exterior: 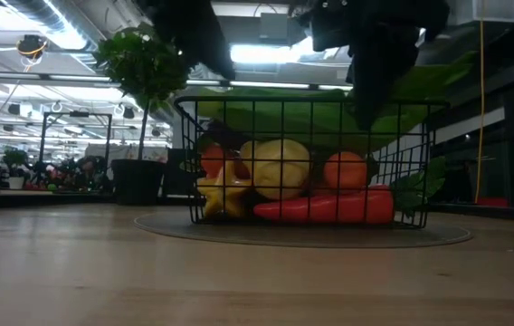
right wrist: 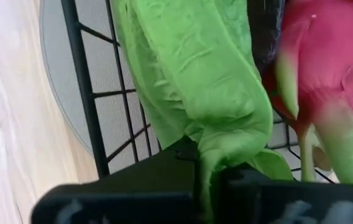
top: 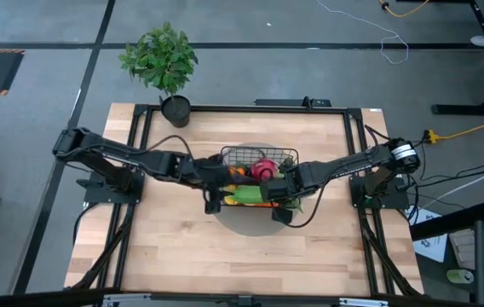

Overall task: Build produce basket
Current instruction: Put the green leaf lettuce into the black wire basket

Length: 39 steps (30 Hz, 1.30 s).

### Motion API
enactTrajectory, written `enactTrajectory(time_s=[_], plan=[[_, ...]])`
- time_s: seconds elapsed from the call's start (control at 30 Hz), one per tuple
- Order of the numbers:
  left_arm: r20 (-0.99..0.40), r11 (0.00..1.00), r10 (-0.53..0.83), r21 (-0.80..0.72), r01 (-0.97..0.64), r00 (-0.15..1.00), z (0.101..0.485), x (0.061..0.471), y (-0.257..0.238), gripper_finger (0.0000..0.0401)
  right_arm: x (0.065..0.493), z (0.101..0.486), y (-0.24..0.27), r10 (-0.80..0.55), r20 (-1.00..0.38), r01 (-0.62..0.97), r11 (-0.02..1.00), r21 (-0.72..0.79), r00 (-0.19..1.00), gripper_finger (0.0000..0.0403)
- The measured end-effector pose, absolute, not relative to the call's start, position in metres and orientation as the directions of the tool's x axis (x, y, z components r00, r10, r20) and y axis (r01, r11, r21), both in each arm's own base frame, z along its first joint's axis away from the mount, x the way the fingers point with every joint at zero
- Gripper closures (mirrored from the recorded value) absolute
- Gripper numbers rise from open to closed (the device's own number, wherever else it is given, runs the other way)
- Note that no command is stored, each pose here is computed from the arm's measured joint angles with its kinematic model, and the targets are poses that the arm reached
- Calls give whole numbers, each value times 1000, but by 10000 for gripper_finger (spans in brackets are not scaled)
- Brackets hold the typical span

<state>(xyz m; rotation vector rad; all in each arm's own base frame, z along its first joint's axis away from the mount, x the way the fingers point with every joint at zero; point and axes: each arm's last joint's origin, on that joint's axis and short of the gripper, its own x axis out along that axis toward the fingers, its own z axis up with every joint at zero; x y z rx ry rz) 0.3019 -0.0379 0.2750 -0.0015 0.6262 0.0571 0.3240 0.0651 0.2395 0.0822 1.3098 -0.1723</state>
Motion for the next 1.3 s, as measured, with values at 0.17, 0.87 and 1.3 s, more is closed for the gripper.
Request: enactTrajectory(time_s=[0.17,0.87,1.3], plan=[[-599,998,54,19,-54,799,260,315,-40,238,328,240,66,-75,-954,175,984,-24,291,403],[-680,999,48,24,-44,732,225,333,-41,247,328,240,66,-72,-956,176,984,-22,285,403],[-678,997,67,22,-71,732,224,333,-42,247,329,240,66,-65,-952,168,986,-15,299,296]])
